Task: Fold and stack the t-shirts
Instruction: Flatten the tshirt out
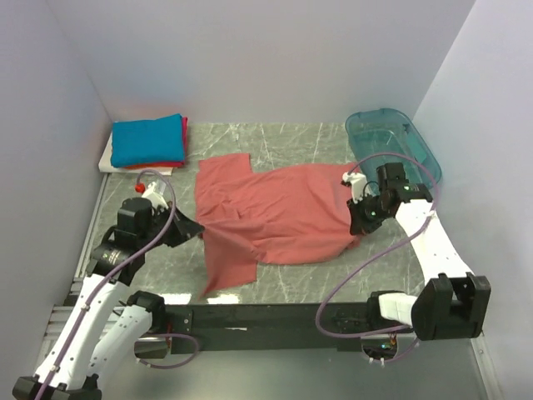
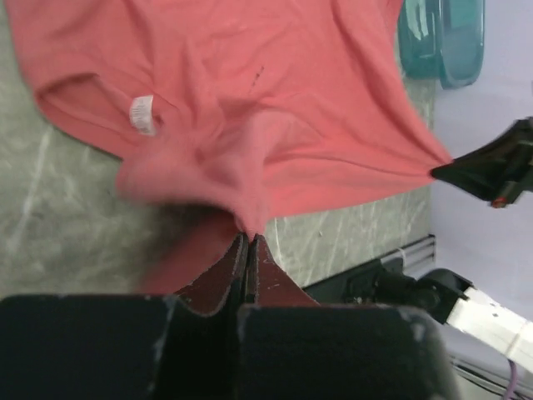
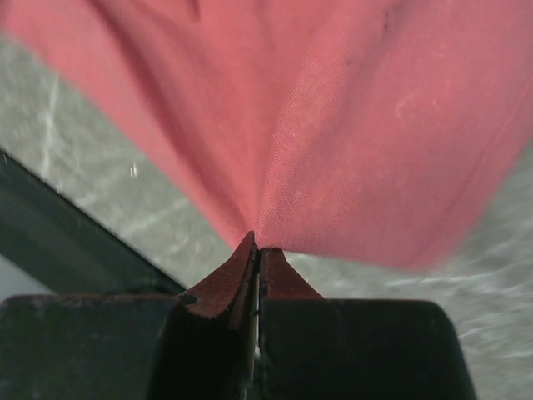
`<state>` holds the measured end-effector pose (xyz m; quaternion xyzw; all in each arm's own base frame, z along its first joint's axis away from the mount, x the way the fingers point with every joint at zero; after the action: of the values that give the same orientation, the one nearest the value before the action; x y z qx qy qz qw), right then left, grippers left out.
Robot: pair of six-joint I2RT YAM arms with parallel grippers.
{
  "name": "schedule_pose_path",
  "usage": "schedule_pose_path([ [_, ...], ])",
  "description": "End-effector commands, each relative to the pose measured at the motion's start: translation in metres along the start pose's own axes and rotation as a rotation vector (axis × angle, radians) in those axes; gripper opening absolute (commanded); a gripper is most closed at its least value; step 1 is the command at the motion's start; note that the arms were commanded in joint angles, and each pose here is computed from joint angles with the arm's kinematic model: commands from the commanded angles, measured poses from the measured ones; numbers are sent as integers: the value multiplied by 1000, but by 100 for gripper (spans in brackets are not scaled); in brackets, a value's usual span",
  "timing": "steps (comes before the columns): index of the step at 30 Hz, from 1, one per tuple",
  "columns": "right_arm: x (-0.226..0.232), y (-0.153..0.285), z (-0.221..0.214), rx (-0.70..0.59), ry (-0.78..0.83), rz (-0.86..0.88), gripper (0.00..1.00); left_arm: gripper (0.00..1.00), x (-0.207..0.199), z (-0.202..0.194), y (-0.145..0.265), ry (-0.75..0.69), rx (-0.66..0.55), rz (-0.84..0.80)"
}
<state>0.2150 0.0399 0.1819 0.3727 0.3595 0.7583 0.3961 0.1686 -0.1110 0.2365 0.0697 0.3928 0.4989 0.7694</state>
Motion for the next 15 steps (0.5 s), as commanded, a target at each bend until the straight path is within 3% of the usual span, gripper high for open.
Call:
schedule_pose_path([
  [1, -3, 2, 4, -24, 70, -12, 0, 1, -12, -1, 2, 46, -24, -96],
  [6, -19, -42, 14, 160, -20, 60, 2, 0, 10, -15, -34, 74, 52, -40],
  [7, -26, -52, 23, 175, -59, 47, 25, 0, 13, -15, -41, 77, 57, -30],
  [9, -32, -57, 33, 152, -75, 15, 43, 0, 18, -16, -48, 75, 50, -9],
  [10, -36, -56, 45, 96, -74, -18, 57, 1, 21, -16, -50, 74, 45, 2],
  [13, -36, -43, 61, -3, -56, -64, 66, 0, 25, -10, -53, 60, 8, 32],
  [15, -37, -34, 60, -13, -47, -79, 67, 0, 29, -8, -54, 49, -14, 56],
])
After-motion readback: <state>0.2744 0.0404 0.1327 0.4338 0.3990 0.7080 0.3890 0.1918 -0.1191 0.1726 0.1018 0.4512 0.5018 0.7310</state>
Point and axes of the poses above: each gripper's point midway between its finger pads, its own y axis back along the fingers, its own x axis along the line the jaws close on, z = x × y, the point moved 5 cm from there along y, back along the fingers, and after that the axes turned 14 degrees about -y, right-handed, at the moved point
